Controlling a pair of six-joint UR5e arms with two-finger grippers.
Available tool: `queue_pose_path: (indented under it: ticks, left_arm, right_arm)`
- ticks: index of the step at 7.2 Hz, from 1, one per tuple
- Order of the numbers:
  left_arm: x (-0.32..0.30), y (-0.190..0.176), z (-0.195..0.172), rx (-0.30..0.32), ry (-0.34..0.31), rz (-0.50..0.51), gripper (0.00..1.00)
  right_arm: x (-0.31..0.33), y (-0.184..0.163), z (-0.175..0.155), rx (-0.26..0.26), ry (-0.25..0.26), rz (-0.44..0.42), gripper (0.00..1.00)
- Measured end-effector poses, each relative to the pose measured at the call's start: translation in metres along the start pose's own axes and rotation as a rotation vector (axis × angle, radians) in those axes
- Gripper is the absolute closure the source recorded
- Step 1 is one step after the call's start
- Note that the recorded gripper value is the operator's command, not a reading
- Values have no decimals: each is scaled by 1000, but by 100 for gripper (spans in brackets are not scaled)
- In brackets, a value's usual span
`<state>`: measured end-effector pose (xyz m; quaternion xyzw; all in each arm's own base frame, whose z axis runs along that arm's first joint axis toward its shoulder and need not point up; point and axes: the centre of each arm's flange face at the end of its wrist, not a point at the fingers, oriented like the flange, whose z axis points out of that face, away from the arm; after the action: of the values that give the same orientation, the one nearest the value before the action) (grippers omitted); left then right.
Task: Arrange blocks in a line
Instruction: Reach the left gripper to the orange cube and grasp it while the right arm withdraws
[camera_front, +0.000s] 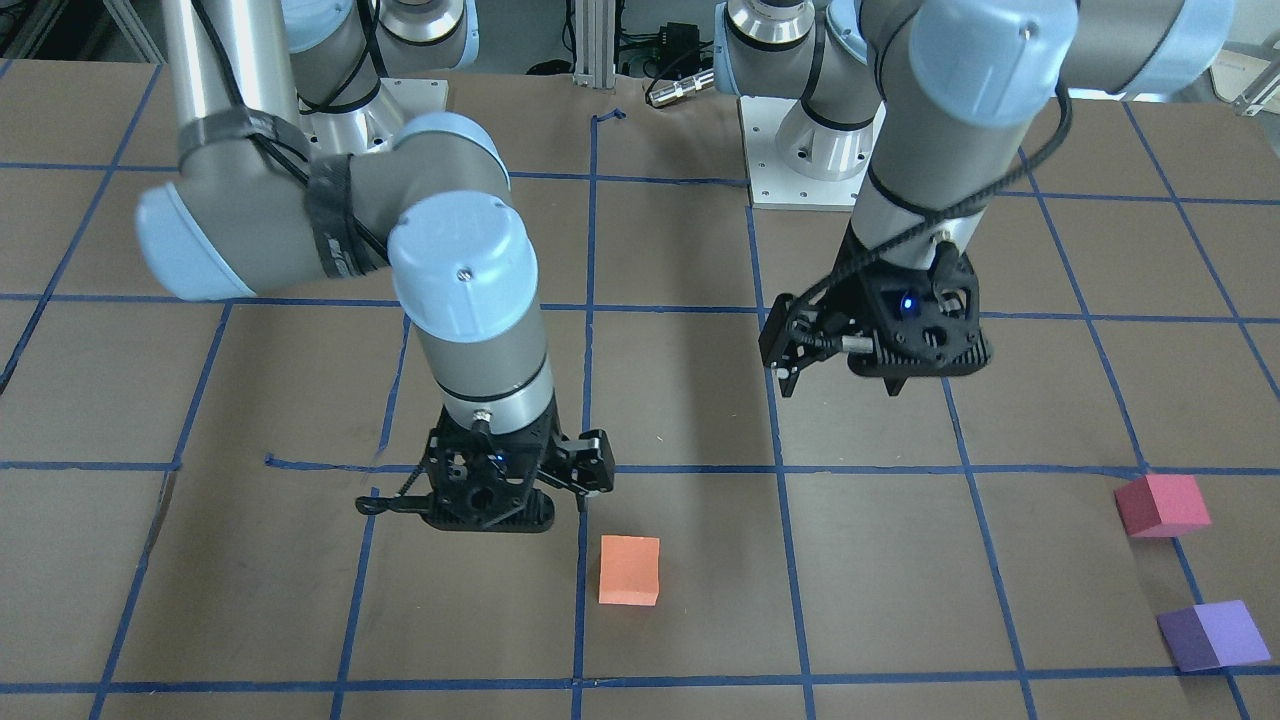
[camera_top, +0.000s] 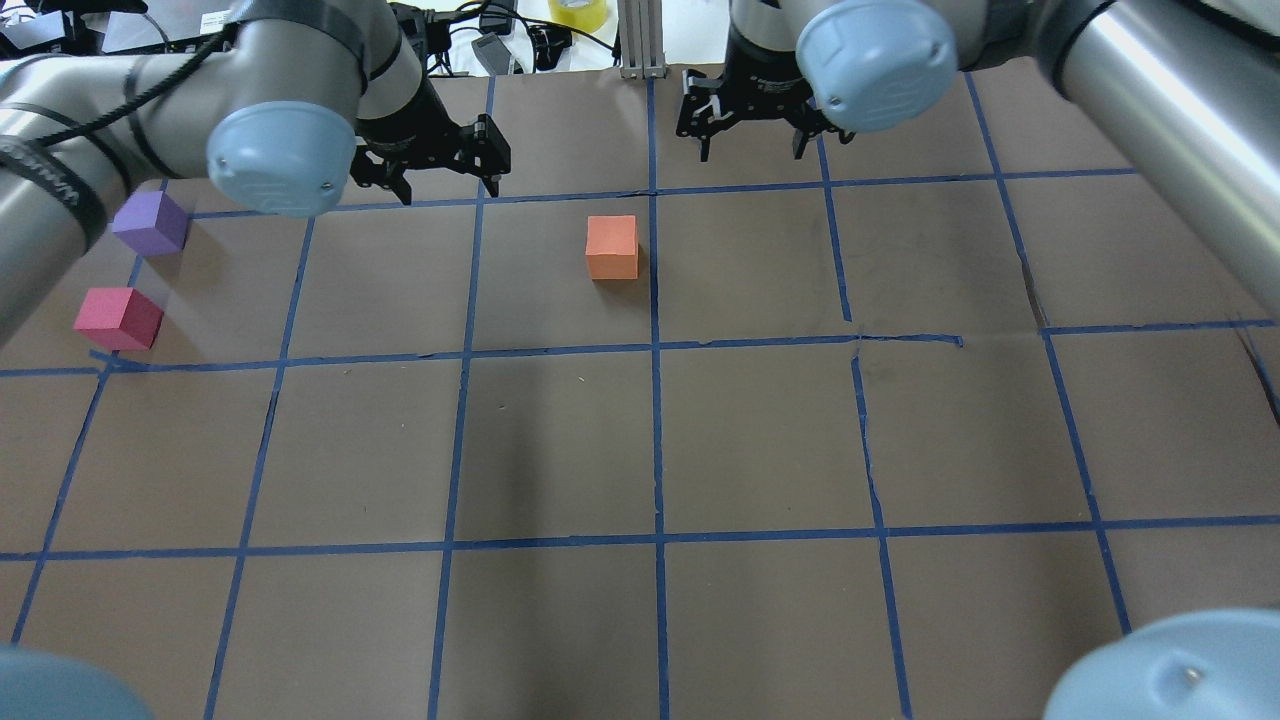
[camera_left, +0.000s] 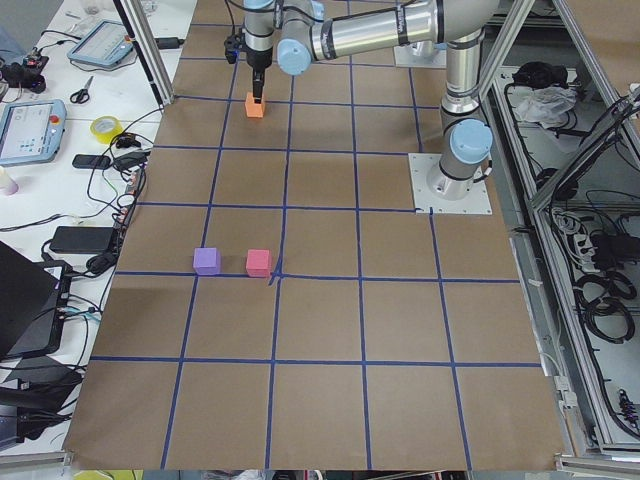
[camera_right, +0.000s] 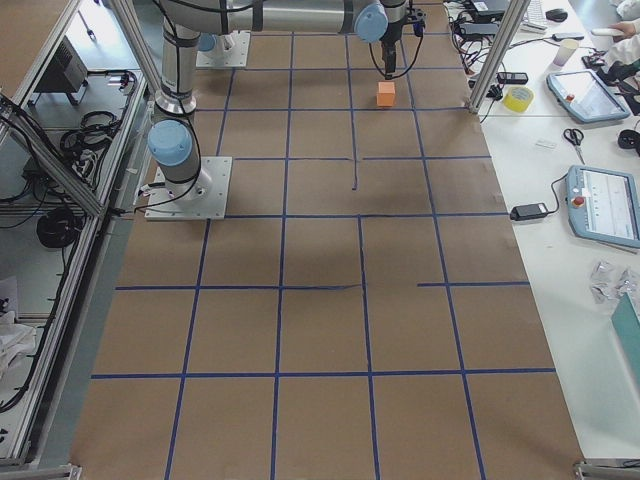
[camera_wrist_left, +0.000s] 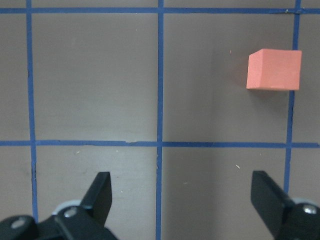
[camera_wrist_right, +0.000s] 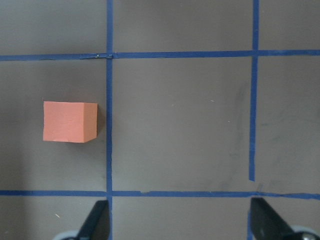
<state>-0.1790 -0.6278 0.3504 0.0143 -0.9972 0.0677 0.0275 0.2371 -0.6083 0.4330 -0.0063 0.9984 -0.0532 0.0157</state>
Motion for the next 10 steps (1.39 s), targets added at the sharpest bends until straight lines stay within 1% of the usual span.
queue_pose_path:
  ticks: [1, 2, 3, 4, 6, 7, 10]
  left_arm:
    - [19, -14, 29, 9, 13, 6, 0]
    - [44, -28, 57, 29, 21, -5, 0]
    - [72, -37, 82, 45, 17, -19, 0]
    - [97, -43, 104, 52, 0, -22, 0]
    - [120, -45, 139, 32, -16, -12, 0]
    - [127, -42, 148, 23, -18, -7, 0]
    - [144, -30, 156, 8, -22, 16, 0]
  right_arm:
    - [19, 17, -18, -17, 7, -20, 0]
    - [29, 43, -34, -27, 11, -37, 0]
    - [35, 69, -49, -22, 12, -43, 0]
    - [38, 85, -57, -13, 11, -39, 0]
    - [42, 92, -58, -9, 23, -23, 0]
    - [44, 94, -61, -4, 32, -24, 0]
    - [48, 102, -68, -11, 40, -48, 0]
